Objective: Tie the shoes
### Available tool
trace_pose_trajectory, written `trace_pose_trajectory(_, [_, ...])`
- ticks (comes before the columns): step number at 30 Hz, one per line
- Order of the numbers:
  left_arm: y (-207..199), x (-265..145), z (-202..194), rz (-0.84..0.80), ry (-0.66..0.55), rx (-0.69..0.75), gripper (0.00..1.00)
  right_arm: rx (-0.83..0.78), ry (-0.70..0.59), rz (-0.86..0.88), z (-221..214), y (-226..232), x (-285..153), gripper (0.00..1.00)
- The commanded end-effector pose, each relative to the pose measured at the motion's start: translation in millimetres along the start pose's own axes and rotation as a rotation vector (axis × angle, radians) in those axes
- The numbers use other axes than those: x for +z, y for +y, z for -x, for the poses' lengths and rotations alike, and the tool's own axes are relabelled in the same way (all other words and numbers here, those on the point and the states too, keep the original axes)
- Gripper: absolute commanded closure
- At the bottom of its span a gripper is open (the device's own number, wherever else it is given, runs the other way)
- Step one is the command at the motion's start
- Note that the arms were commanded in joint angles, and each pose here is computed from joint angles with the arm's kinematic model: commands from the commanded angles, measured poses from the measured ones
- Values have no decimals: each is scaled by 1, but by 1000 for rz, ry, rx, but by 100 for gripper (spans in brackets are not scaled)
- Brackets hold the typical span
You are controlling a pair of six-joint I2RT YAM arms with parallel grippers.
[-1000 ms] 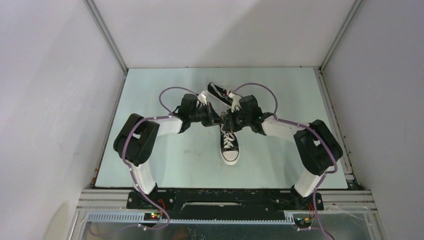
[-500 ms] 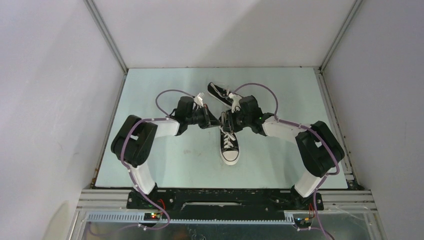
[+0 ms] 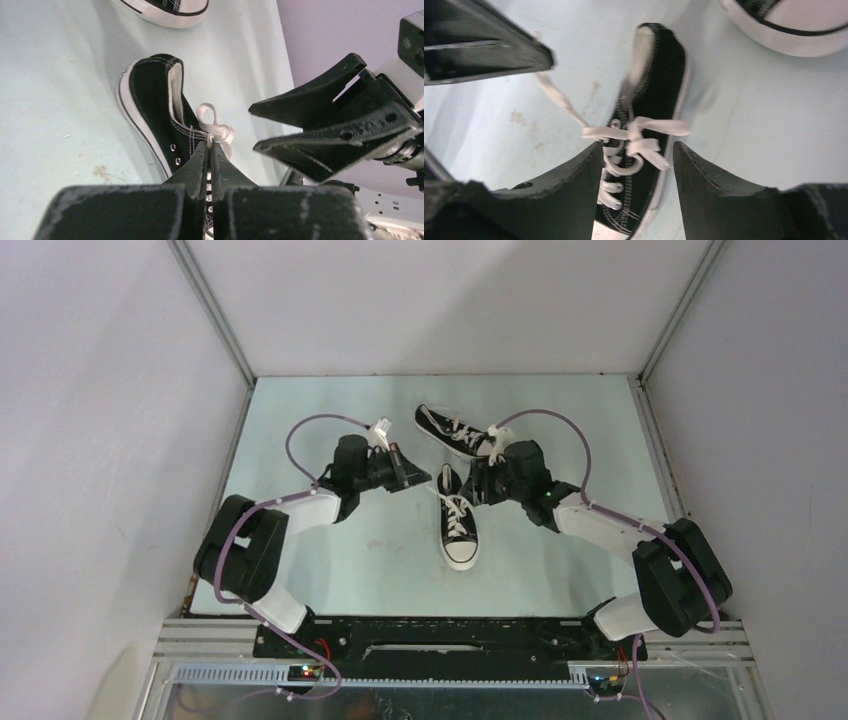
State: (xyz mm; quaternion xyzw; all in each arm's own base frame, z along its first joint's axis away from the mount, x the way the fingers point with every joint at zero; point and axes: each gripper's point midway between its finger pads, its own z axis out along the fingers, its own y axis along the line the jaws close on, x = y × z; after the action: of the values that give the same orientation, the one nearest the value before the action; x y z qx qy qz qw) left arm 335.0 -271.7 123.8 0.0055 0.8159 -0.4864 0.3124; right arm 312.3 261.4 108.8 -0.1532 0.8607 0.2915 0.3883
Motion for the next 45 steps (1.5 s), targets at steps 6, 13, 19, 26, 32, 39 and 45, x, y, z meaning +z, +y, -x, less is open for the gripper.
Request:
trace_pose_trajectory(6, [14, -41, 46, 102, -239, 67, 100, 110, -83, -70, 14, -33, -11, 48])
trace_pose_trajectory(13, [21, -45, 48, 150, -243, 76, 100, 125, -26, -8, -9, -28, -4, 58])
trace_pose_trajectory(19, [33, -50, 51, 214, -253, 66, 100, 120, 23, 47, -21, -23, 9, 55])
trace_pose_trajectory(26, [39, -56, 53, 237, -269, 48, 100, 114, 48, 53, -24, -22, 19, 51])
trace_pose_trajectory(32, [40, -56, 53, 236, -265, 40, 100, 113, 66, 76, -26, -17, 25, 57])
trace_pose_trajectory(39, [45, -62, 55, 262, -286, 32, 100, 127, 86, 104, -28, -11, 24, 95])
trace_pose_trajectory(45, [56, -76, 61, 322, -343, 20, 100, 124, 12, -22, -13, -30, 5, 100])
